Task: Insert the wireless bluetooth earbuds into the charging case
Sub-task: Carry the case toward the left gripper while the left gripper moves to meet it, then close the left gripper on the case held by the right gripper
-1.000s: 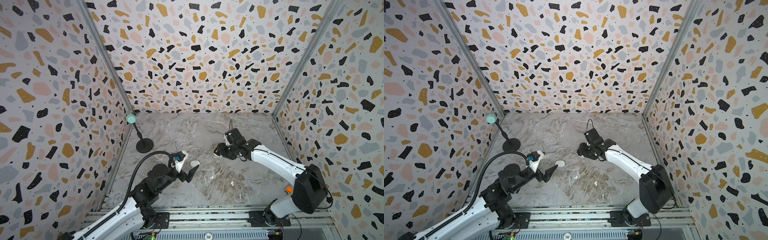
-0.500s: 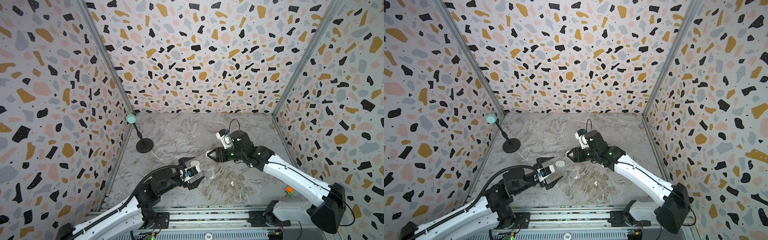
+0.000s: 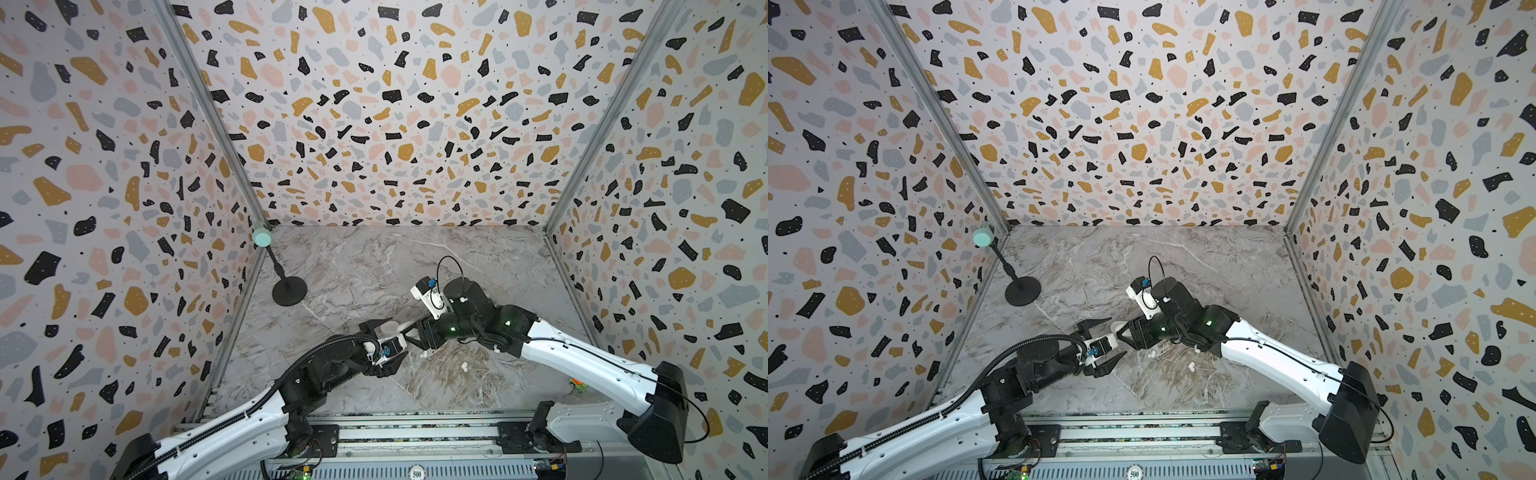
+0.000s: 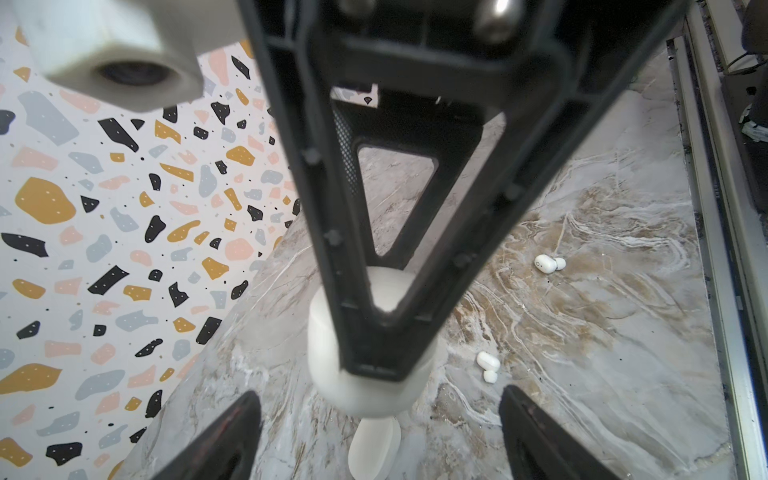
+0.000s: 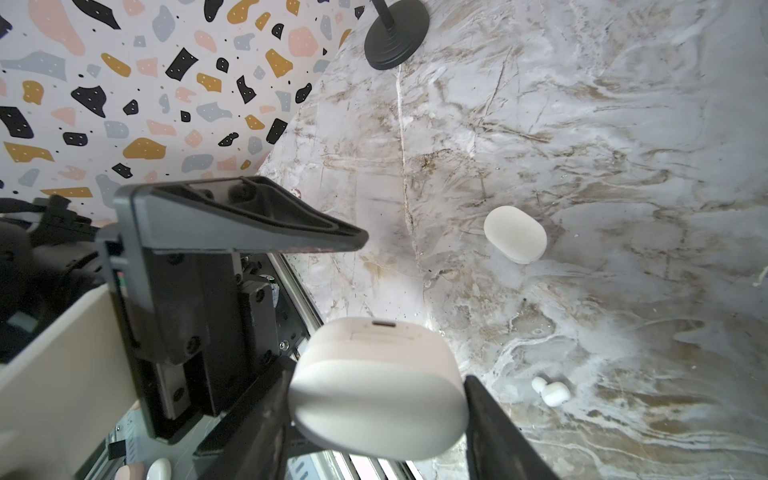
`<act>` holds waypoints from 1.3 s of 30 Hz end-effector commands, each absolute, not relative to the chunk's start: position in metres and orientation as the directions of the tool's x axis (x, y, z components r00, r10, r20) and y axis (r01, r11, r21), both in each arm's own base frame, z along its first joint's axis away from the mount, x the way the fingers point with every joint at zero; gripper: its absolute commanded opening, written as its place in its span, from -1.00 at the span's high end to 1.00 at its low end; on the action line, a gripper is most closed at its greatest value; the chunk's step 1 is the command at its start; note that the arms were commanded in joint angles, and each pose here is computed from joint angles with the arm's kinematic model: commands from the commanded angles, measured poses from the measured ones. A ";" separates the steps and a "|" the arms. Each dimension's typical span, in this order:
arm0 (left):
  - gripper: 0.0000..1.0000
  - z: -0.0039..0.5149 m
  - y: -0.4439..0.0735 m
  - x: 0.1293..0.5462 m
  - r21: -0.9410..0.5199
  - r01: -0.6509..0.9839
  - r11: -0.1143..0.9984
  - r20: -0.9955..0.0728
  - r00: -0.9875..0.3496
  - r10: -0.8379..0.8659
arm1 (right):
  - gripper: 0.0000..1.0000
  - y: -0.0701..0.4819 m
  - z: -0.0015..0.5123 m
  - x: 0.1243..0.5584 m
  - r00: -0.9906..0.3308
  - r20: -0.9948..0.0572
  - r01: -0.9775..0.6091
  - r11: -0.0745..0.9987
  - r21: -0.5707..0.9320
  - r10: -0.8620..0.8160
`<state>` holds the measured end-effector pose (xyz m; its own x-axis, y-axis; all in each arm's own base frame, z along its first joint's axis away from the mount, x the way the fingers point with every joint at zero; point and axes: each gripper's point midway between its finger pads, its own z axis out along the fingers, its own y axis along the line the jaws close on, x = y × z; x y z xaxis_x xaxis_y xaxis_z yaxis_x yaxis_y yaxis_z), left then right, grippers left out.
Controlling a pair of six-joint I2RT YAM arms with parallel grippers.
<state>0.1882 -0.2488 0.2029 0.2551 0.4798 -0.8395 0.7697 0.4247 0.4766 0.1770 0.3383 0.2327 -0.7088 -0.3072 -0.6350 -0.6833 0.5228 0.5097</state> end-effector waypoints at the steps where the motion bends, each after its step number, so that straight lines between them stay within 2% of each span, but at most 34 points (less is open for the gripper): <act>1: -0.61 0.217 -0.251 0.192 0.499 0.740 0.450 -0.841 0.290 0.456 | 1.00 0.339 0.249 0.174 -0.670 -0.682 -0.717 0.491 0.495 -0.292; 8: -0.59 0.217 -0.249 0.193 0.508 0.728 0.460 -0.839 0.297 0.456 | 1.00 0.344 0.244 0.167 -0.665 -0.677 -0.729 0.475 0.493 -0.317; 15: -0.58 0.211 -0.253 0.185 0.496 0.757 0.424 -0.842 0.301 0.448 | 1.00 0.348 0.241 0.165 -0.661 -0.682 -0.730 0.475 0.491 -0.312; 19: -0.44 0.209 -0.253 0.183 0.503 0.758 0.414 -0.837 0.309 0.451 | 1.00 0.350 0.240 0.165 -0.659 -0.683 -0.732 0.473 0.489 -0.315; 39: -0.36 0.212 -0.251 0.183 0.513 0.744 0.427 -0.838 0.326 0.438 | 1.00 0.359 0.236 0.163 -0.660 -0.676 -0.736 0.461 0.495 -0.328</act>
<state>0.1842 -0.2490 0.2008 0.2908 0.4760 -0.8300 0.7606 0.4113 0.5023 0.1633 0.3548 0.2291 -0.6761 -0.3357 -0.6559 -0.7222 0.4780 0.4999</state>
